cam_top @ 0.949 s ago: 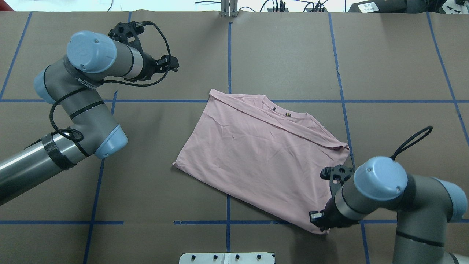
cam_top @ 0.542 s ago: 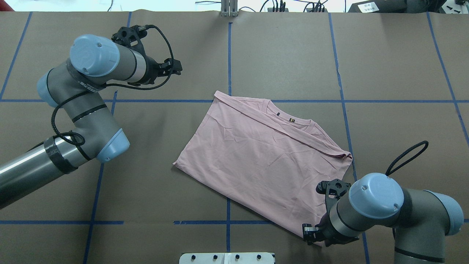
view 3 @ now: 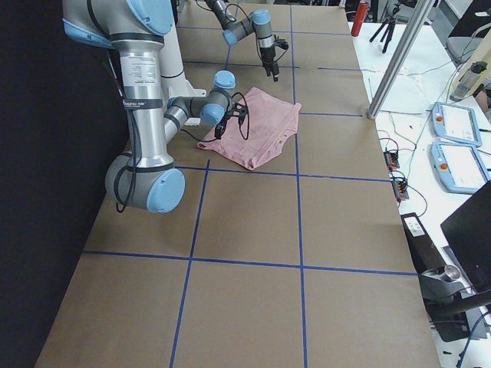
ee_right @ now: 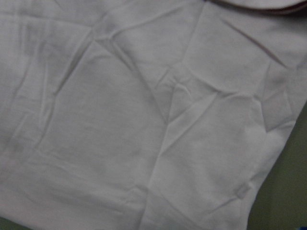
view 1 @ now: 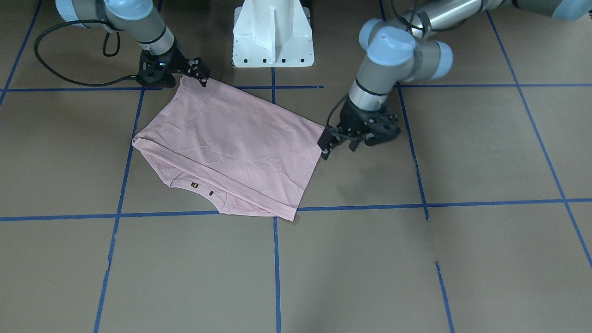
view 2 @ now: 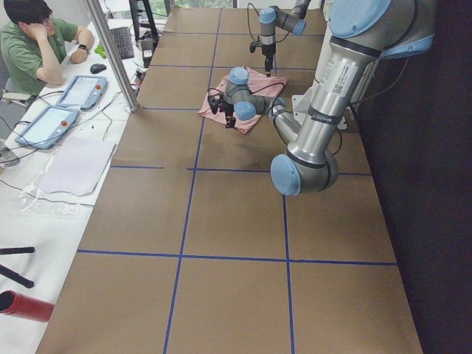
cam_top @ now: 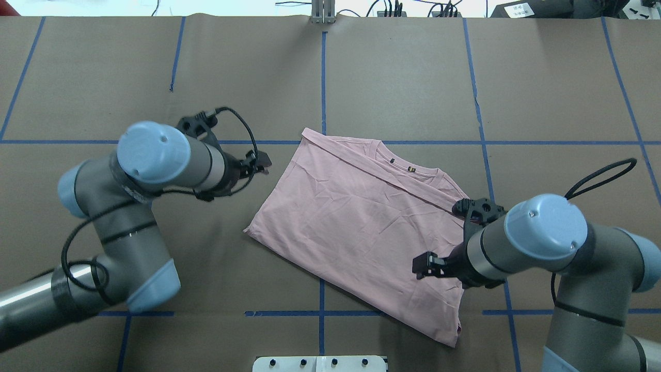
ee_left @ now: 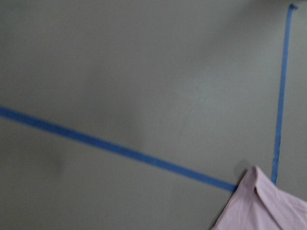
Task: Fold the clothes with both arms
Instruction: 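Lower the left gripper to the shirt corner nearest it while the right gripper holds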
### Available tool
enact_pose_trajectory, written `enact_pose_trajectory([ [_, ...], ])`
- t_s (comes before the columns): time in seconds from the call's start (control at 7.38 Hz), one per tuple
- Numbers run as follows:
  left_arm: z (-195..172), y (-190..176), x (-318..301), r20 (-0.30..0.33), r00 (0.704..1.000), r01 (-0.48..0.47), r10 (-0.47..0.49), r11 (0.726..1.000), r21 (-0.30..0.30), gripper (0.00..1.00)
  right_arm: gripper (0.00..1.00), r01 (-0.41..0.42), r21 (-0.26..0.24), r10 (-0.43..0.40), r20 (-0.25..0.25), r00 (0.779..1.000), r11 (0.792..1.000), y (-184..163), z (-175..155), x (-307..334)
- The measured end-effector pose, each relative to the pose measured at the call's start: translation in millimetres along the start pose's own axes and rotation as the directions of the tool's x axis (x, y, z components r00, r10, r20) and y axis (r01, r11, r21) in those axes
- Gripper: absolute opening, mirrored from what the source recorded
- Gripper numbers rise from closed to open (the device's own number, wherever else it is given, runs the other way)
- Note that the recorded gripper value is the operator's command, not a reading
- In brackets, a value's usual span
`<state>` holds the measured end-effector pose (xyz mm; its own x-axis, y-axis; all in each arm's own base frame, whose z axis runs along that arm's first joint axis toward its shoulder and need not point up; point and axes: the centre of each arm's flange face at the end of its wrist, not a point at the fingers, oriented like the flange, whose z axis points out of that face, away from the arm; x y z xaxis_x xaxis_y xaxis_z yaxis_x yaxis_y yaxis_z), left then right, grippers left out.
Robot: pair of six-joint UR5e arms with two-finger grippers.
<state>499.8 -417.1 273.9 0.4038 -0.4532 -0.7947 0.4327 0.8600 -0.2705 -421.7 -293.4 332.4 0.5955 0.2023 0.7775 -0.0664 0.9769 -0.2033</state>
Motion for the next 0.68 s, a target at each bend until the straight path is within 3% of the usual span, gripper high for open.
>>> enact_pose_trajectory([
  [0.27,17.0,66.9,-7.9,0.097,0.991,0.091,-0.090,0.996,0.001,0.93,1.00,-0.026,0.044,0.025,0.028,0.999,0.999,-20.9,-15.8,-5.6],
  [0.68,33.0,78.2,-16.4,0.138,0.983,0.116,-0.121,0.992,0.044,0.85,1.00,-0.041,0.069,0.038,0.039,0.999,0.997,-31.4,-23.4,-6.4],
])
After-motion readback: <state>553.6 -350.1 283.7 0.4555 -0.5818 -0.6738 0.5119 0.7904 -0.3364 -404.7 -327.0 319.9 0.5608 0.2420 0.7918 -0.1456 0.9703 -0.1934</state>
